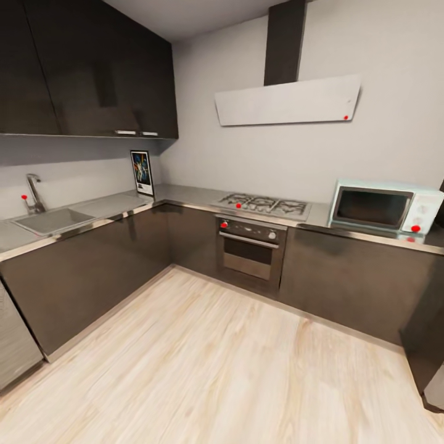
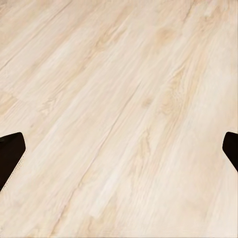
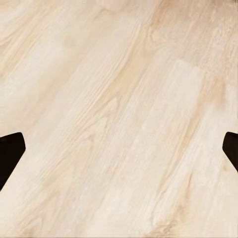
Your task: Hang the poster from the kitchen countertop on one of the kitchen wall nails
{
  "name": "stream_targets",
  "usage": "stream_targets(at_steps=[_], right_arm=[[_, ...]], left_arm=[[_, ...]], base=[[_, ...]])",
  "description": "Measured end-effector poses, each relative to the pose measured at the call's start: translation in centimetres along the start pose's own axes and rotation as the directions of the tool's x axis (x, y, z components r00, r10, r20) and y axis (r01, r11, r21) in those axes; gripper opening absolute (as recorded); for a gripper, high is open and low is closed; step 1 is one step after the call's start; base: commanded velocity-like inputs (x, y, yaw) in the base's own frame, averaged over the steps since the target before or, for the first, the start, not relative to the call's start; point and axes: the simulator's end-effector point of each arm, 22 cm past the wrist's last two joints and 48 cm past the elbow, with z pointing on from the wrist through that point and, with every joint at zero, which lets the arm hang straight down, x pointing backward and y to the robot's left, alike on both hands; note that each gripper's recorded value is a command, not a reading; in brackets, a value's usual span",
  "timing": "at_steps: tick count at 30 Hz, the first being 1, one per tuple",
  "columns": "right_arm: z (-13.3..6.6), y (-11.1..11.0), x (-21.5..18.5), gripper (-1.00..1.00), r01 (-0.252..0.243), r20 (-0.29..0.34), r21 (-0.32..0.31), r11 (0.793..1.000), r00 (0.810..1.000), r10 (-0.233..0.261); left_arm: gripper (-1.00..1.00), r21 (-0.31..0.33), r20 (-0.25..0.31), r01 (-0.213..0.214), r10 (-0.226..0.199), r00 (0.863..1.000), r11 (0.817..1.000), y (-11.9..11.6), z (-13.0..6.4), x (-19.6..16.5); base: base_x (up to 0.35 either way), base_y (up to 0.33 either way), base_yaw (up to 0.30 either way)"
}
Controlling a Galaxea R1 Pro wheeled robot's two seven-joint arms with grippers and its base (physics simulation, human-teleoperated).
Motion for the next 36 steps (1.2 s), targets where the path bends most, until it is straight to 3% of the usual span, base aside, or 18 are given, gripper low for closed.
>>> stream_targets(at_steps=[22, 36], right_arm=[[0.0, 0.0, -0.02, 1.0, 0.0, 0.0, 0.0, 1.0, 1.0, 0.0], [-0.01, 0.02, 0.07, 1.0, 0.002, -0.001, -0.001, 1.0, 1.0, -0.002]], left_arm=[[1.0, 0.0, 0.0, 0.0, 0.0, 1.0, 1.0, 0.0, 0.0, 0.0], [1.0, 0.0, 0.002, 0.0, 0.0, 1.0, 1.0, -0.01, 0.01, -0.04]], base=[[0.335, 0.0, 0.278], [0.335, 0.0, 0.029]])
